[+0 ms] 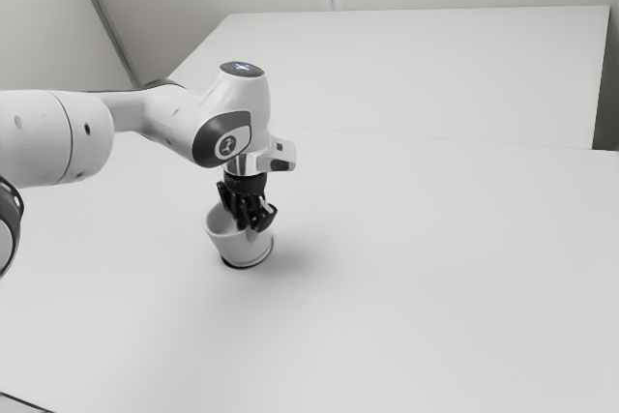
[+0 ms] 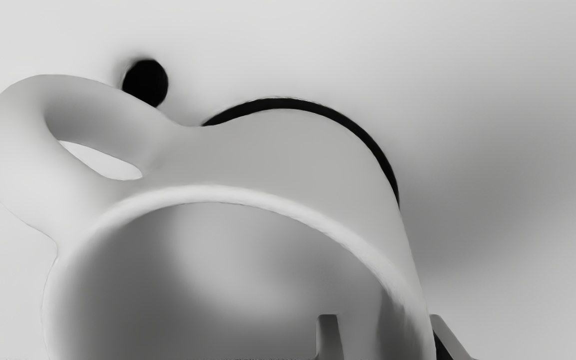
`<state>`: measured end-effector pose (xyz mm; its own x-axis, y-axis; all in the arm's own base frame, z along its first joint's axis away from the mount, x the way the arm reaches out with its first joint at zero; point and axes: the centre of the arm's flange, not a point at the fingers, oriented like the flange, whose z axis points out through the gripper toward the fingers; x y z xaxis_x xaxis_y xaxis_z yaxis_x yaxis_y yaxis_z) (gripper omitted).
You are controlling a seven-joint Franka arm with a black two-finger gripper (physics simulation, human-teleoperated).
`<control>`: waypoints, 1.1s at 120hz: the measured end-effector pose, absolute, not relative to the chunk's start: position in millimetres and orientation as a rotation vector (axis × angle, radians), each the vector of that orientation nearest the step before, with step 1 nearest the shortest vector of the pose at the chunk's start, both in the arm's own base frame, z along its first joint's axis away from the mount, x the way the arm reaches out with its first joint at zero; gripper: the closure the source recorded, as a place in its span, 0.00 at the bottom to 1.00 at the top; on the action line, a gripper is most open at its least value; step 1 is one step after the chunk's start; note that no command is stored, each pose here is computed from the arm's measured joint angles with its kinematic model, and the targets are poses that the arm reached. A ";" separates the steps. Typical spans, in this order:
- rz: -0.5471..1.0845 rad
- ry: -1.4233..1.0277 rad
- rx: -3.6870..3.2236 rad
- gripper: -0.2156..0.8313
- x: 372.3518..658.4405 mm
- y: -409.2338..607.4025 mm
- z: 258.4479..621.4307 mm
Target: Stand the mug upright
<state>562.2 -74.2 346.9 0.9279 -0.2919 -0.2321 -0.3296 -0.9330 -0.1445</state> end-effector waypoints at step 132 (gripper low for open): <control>-0.143 0.273 -3.062 0.23 603.2 -9.1 612.3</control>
<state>603.2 -9.1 612.3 0.9800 -0.1794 0.0865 -0.1734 -0.9822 -0.0722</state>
